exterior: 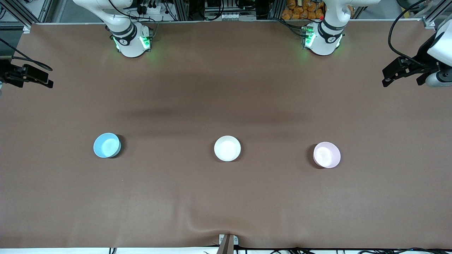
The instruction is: Stack pink and blue bowls on white bowl
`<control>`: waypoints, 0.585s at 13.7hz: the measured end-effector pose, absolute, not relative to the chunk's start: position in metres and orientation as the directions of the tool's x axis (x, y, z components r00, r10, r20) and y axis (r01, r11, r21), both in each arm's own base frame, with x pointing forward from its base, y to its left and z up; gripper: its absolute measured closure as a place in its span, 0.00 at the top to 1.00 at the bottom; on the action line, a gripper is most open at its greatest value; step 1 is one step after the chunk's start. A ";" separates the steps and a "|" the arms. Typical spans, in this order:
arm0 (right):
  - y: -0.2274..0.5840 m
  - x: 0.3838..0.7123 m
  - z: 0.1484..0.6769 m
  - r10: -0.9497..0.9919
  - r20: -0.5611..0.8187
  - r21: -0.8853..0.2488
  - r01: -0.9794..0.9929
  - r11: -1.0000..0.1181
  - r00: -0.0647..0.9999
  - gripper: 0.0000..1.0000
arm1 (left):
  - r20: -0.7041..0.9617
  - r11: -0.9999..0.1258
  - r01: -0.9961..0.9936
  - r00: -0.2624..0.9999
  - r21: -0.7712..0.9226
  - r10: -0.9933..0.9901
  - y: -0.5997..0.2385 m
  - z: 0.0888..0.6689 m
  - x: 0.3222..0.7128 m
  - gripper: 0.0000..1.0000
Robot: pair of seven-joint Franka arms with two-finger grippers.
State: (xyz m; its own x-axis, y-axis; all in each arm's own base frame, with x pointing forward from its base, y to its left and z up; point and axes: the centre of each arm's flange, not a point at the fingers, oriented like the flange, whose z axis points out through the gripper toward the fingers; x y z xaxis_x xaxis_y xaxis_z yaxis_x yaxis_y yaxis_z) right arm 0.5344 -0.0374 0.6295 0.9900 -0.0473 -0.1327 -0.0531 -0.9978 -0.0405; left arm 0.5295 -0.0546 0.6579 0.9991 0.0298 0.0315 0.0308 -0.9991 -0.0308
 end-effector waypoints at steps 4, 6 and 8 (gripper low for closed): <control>-0.037 0.536 0.627 -0.047 -0.137 -0.040 -0.053 -0.998 0.990 1.00 | 0.032 -0.999 0.027 0.999 -0.031 0.026 -0.057 0.658 0.529 1.00; -0.037 0.536 0.627 -0.047 -0.137 -0.040 -0.053 -0.998 0.989 1.00 | 0.034 -0.999 0.027 0.999 -0.030 0.026 -0.057 0.659 0.529 1.00; -0.037 0.536 0.627 -0.047 -0.137 -0.040 -0.053 -0.998 0.989 1.00 | 0.035 -0.999 0.026 0.999 -0.030 0.025 -0.057 0.659 0.529 1.00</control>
